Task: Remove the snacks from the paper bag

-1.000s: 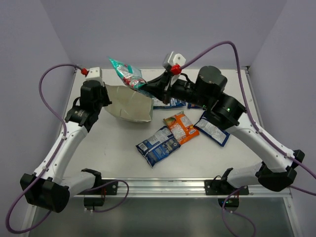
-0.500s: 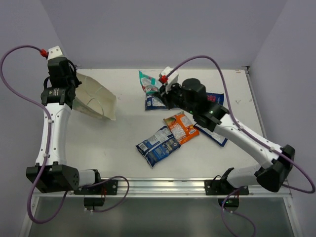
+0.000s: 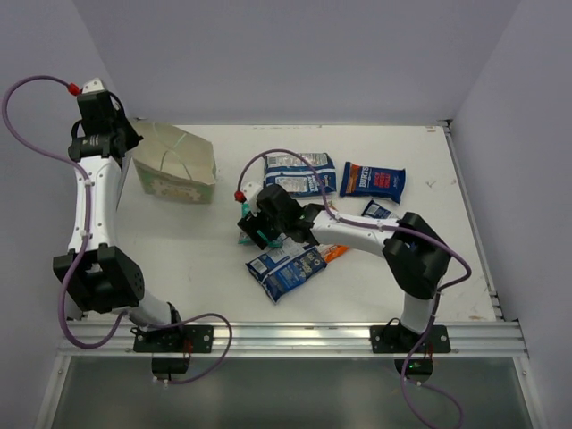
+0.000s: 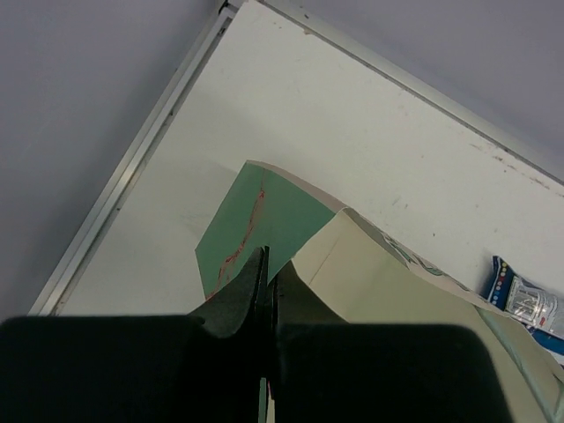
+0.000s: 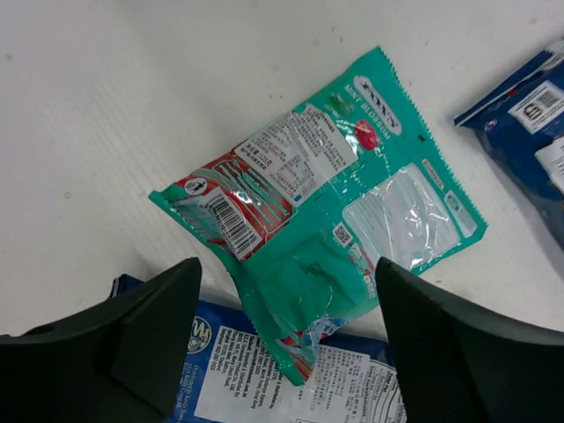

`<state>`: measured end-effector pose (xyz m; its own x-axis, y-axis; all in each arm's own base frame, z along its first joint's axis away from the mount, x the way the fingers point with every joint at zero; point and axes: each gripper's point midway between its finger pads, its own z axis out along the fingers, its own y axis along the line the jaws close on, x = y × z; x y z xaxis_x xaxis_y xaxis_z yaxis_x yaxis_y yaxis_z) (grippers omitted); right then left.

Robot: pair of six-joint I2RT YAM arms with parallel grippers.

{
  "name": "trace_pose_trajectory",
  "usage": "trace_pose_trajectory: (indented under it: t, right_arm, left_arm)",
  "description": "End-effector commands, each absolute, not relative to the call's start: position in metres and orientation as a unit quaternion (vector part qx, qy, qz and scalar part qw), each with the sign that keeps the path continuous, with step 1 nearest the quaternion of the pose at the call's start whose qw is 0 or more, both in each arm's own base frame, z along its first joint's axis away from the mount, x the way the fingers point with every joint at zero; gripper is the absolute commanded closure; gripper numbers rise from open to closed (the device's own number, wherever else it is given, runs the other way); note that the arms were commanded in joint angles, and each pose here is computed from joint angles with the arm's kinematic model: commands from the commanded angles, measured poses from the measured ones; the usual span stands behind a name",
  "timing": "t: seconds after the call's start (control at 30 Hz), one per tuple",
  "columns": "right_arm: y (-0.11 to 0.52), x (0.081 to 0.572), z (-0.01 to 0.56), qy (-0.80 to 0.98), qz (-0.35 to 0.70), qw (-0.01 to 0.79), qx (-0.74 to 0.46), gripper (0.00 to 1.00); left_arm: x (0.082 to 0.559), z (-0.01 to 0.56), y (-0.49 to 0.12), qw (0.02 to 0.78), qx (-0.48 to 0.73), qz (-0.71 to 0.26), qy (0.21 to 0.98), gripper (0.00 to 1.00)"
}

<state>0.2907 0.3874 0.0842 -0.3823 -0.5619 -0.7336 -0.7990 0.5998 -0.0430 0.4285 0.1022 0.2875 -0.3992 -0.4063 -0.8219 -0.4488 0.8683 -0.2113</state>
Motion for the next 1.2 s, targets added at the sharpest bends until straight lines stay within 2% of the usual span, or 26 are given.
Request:
trace_pose_trajectory:
  t: [0.0, 0.03, 0.13, 0.2, 0.23, 0.3, 0.5, 0.53, 0.77, 0.8, 0.83, 0.9, 0.93, 1.07, 1.1, 1.13, 1.17]
  right_arm:
    - [0.407, 0.304, 0.188, 0.77, 0.223, 0.463, -0.378, 0.16]
    - [0.404, 0.301, 0.196, 0.768, 0.226, 0.465, -0.378, 0.1]
    - [0.385, 0.289, 0.23, 0.755, 0.225, 0.481, -0.384, 0.06]
    - [0.374, 0.281, 0.246, 0.75, 0.229, 0.49, -0.381, 0.05]
    - [0.364, 0.274, 0.263, 0.742, 0.235, 0.503, -0.375, 0.04]
    - [0.353, 0.268, 0.276, 0.737, 0.238, 0.513, -0.37, 0.04]
    - [0.318, 0.254, 0.298, 0.726, 0.228, 0.547, -0.349, 0.04]
    - [0.314, 0.254, 0.296, 0.729, 0.223, 0.547, -0.346, 0.04]
    - [0.296, 0.249, 0.298, 0.734, 0.205, 0.551, -0.34, 0.04]
    - [0.293, 0.248, 0.302, 0.733, 0.205, 0.555, -0.335, 0.04]
    - [0.291, 0.247, 0.306, 0.732, 0.207, 0.558, -0.333, 0.04]
    - [0.287, 0.246, 0.317, 0.728, 0.21, 0.567, -0.323, 0.03]
    - [0.281, 0.246, 0.334, 0.721, 0.21, 0.584, -0.31, 0.02]
    - [0.243, 0.254, 0.383, 0.711, 0.175, 0.639, -0.235, 0.01]
    - [0.235, 0.256, 0.392, 0.709, 0.166, 0.65, -0.218, 0.01]
    - [0.215, 0.258, 0.409, 0.704, 0.145, 0.671, -0.179, 0.01]
    - [0.204, 0.259, 0.418, 0.702, 0.135, 0.681, -0.16, 0.01]
  left_arm:
    - [0.456, 0.306, 0.103, 0.511, -0.255, -0.014, 0.821, 1.0]
    - [0.462, 0.303, 0.103, 0.507, -0.254, -0.017, 0.823, 1.0]
    - [0.487, 0.309, 0.11, 0.511, -0.257, -0.025, 0.82, 1.0]
    - [0.502, 0.293, 0.113, 0.493, -0.259, -0.035, 0.83, 1.0]
    - [0.509, 0.303, 0.114, 0.501, -0.259, -0.041, 0.825, 1.0]
    - [0.523, 0.289, 0.115, 0.485, -0.257, -0.054, 0.834, 0.96]
    - [0.537, 0.283, 0.116, 0.472, -0.246, -0.066, 0.844, 0.73]
    - [0.537, 0.281, 0.116, 0.47, -0.243, -0.064, 0.846, 0.65]
    - [0.531, 0.293, 0.119, 0.481, -0.232, -0.066, 0.843, 0.31]
    - [0.529, 0.297, 0.12, 0.483, -0.231, -0.066, 0.842, 0.27]
    - [0.527, 0.299, 0.12, 0.485, -0.23, -0.065, 0.841, 0.18]
    - [0.521, 0.311, 0.122, 0.494, -0.228, -0.062, 0.837, 0.11]
    - [0.517, 0.317, 0.121, 0.497, -0.225, -0.062, 0.836, 0.04]
    - [0.49, 0.355, 0.113, 0.522, -0.204, -0.058, 0.826, 0.0]
    - [0.471, 0.383, 0.107, 0.546, -0.194, -0.058, 0.813, 0.0]
    - [0.462, 0.38, 0.101, 0.546, -0.188, -0.064, 0.814, 0.0]
    - [0.435, 0.412, 0.091, 0.579, -0.177, -0.063, 0.793, 0.0]
